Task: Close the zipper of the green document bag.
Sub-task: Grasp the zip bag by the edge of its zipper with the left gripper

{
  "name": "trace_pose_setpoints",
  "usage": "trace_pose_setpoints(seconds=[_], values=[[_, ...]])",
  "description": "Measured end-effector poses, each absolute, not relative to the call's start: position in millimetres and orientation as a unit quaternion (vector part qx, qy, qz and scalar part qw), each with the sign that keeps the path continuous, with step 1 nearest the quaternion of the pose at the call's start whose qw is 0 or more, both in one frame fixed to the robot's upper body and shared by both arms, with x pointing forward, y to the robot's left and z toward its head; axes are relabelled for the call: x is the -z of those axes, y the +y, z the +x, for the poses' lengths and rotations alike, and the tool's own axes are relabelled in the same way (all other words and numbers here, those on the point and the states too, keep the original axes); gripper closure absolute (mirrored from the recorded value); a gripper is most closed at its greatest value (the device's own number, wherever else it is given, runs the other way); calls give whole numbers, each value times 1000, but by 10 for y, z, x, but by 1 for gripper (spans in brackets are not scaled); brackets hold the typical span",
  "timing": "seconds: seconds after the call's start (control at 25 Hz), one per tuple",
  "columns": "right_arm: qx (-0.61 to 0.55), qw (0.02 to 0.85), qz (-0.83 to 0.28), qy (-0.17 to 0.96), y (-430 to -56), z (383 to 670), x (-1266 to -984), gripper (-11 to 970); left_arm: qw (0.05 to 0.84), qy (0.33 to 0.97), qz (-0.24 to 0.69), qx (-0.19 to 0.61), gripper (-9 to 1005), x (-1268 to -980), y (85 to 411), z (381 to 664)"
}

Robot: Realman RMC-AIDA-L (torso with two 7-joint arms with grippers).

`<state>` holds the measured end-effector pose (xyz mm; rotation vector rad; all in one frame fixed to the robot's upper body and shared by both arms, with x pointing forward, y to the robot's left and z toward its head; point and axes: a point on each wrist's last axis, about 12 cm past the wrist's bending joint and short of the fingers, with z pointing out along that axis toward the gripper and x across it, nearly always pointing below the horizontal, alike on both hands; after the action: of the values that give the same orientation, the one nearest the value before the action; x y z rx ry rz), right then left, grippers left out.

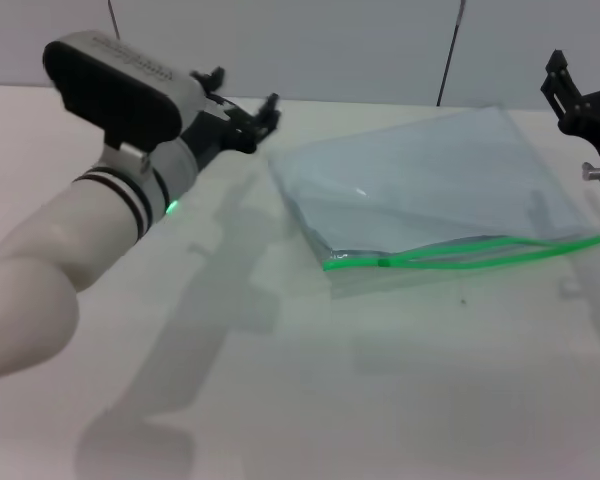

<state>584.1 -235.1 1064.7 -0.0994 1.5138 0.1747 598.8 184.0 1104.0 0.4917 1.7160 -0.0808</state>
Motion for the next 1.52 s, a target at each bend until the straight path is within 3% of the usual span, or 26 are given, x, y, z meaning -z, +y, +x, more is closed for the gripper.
trace_pose_setpoints(seconds=[0.32, 0.76, 1.52], values=[[-76, 721, -46, 688, -2369, 5838, -10631, 215, 522, 778, 338, 94, 261, -11292, 1659, 5963], [-80, 718, -41, 690, -2385, 5841, -10617, 216, 433, 751, 499, 6, 260, -11663, 1544, 5758], [-81, 712, -48, 695, -2348, 5895, -10627, 217, 350, 700, 622, -29, 262, -11495, 1063, 5580]])
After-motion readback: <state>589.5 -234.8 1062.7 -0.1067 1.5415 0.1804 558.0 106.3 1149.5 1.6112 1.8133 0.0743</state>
